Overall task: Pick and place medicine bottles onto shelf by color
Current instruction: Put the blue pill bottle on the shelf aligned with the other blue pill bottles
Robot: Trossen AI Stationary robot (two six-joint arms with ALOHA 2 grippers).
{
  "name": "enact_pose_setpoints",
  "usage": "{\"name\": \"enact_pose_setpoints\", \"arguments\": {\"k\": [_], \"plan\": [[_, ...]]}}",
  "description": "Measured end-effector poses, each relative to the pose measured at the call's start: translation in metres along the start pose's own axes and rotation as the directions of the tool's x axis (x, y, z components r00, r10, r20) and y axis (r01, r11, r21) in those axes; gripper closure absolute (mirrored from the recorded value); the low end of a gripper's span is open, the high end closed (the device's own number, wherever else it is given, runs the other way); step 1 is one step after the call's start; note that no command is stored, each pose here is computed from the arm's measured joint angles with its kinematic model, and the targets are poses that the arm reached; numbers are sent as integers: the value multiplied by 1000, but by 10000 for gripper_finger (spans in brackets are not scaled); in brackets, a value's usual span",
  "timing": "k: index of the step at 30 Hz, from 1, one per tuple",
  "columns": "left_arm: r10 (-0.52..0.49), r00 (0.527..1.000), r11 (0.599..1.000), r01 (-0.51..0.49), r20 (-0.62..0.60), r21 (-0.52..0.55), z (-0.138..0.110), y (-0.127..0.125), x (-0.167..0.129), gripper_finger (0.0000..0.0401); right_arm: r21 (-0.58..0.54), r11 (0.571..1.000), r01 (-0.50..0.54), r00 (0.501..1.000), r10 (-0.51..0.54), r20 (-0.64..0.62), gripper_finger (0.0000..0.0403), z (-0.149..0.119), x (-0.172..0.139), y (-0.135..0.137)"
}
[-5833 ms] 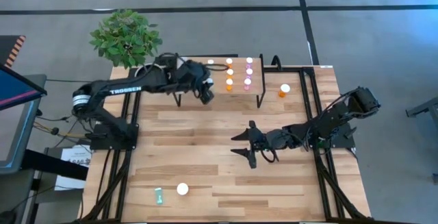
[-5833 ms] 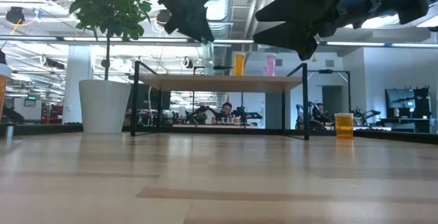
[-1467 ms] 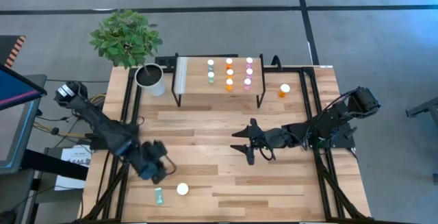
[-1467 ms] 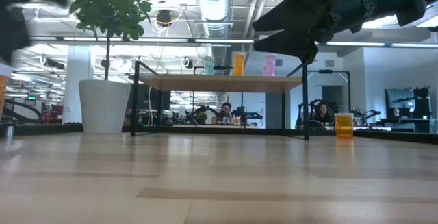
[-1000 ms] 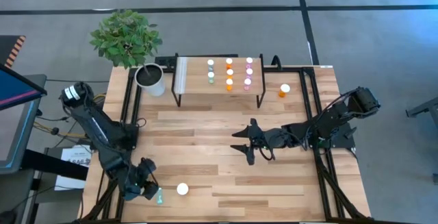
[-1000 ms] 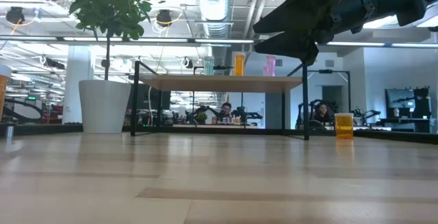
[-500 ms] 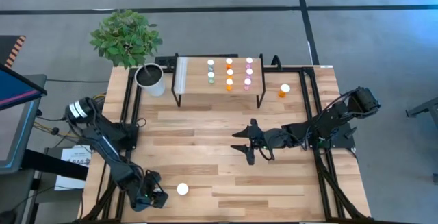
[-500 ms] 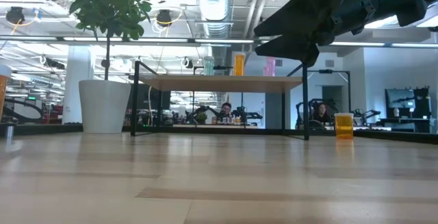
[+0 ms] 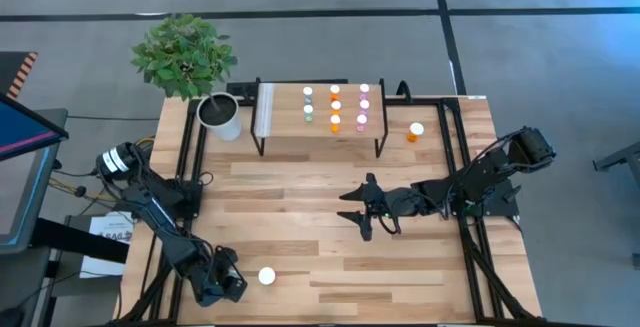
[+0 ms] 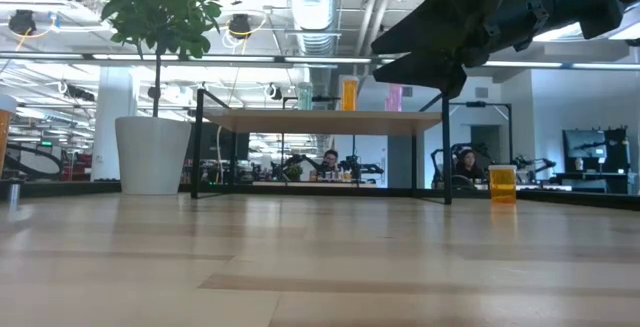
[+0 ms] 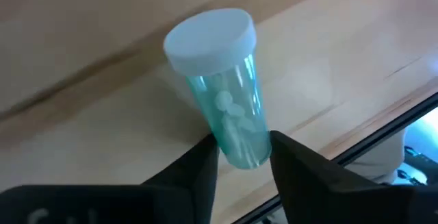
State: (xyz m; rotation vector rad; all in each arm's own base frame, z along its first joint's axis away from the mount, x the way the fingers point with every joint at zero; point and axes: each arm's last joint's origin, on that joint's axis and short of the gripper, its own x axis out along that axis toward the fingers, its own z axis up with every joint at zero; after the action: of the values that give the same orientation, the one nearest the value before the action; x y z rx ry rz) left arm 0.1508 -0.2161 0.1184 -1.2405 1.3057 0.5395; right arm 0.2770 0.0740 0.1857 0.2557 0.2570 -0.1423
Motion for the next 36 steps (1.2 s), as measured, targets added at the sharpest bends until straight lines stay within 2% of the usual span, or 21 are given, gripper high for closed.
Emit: {"name": "enact_pose_setpoints", "arguments": {"k": [4,11,15,19,25,30,32,34,36], "plan": [[-21,1000,1000,21,21,-3,1,-1,-1,279,0,1000,0,1000,0,-1,148,0,0,0],[-43,991,999,47,128,-26,7,0,-4,241,-1,1000,1,1000,-1,-2,148,0,0,0],[-42,987,999,45,155,-14,10,-1,-5,234,-3,1000,2,1000,-2,-6,148,-1,0,0],[-35,986,999,33,163,19,12,-1,-5,254,-4,1000,5,1000,-5,-9,148,-1,0,-1],[-36,980,998,24,195,62,14,0,-6,319,-5,1000,6,1000,-6,-10,148,-1,0,-1],[-73,941,993,38,331,112,23,4,-22,342,-7,1000,7,1000,-7,-15,148,-1,0,-1],[-78,925,992,35,371,121,27,8,-36,336,-7,1000,7,1000,-7,-14,148,-1,0,-1],[-125,906,988,77,404,134,28,7,-53,325,-6,1000,7,1000,-7,-13,148,-1,0,-1],[-162,860,978,74,484,196,33,11,-69,318,-4,1000,5,1000,-5,-7,148,-1,0,-1]]}}
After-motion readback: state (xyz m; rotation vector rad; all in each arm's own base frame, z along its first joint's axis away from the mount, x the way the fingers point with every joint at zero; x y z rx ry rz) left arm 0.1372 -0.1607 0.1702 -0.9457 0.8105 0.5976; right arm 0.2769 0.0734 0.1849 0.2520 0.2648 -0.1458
